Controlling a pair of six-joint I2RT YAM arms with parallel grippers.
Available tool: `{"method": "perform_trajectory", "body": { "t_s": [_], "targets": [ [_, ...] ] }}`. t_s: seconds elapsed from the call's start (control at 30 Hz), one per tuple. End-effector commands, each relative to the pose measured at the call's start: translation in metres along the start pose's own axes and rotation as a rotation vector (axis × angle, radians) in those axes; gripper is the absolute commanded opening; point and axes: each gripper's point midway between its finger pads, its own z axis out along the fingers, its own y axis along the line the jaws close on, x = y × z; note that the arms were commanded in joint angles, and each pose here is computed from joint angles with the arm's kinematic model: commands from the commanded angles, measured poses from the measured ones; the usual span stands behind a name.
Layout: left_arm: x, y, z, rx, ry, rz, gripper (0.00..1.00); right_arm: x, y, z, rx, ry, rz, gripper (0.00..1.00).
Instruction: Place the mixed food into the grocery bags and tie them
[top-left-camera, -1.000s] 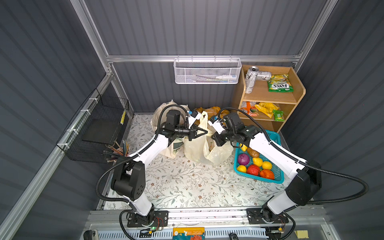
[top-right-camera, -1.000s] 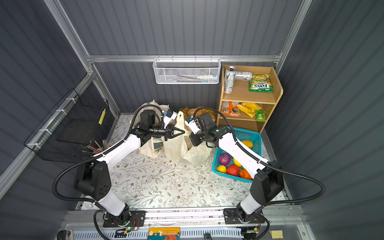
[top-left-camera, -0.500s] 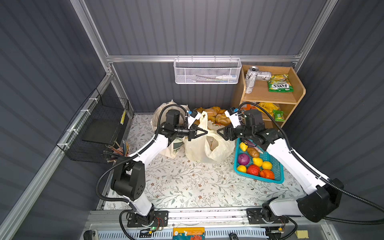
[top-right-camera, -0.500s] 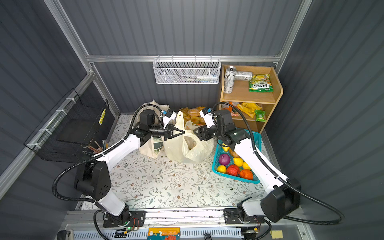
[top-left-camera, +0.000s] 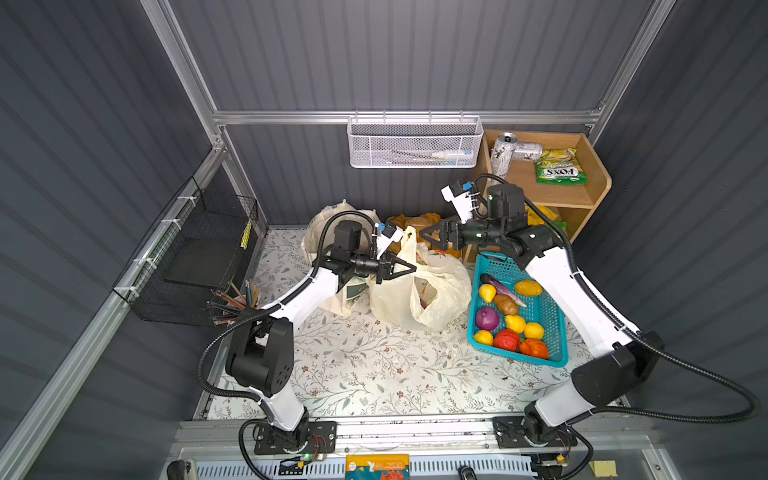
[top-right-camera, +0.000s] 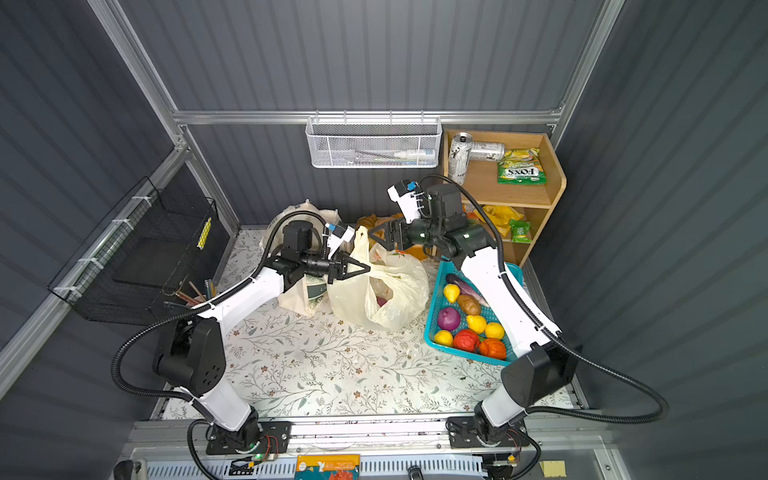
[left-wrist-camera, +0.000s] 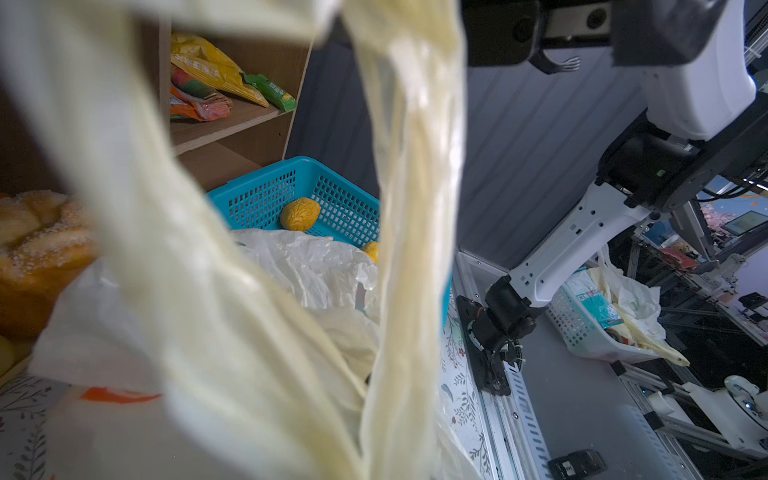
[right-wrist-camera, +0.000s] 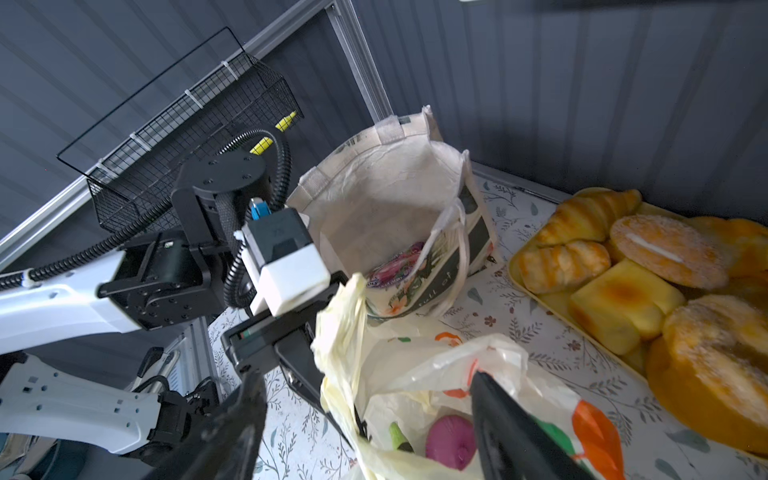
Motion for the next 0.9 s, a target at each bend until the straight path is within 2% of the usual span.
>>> {"method": "perform_trajectory", "body": {
  "t_s": [0.0,0.27,0.4,0.5,0.63,0.87],
  "targets": [
    [-0.007,-0.003,0.000,0.031,-0.002,-0.003,0.00,0.000,0.010,0.011,-0.060,0.037,0.028,0.76],
    [-0.011,-0.005,0.000,0.035,-0.005,0.002,0.00,0.000,0.016,0.031,-0.107,0.056,0.042,0.67],
    [-0.011,-0.005,0.000,0.038,-0.006,-0.001,0.00,0.002,0.020,0.039,-0.122,0.070,0.043,0.57],
    [-0.011,-0.005,0.000,0.040,-0.005,-0.001,0.00,0.001,0.021,0.043,-0.134,0.072,0.055,0.39],
    [-0.012,-0.005,0.000,0.041,-0.019,-0.009,0.00,-0.002,0.023,0.044,-0.152,0.068,0.064,0.00],
    [-0.034,0.008,-0.020,-0.019,-0.142,-0.012,0.00,-0.009,0.001,0.005,0.004,-0.118,0.100,0.00]
  ]
}}
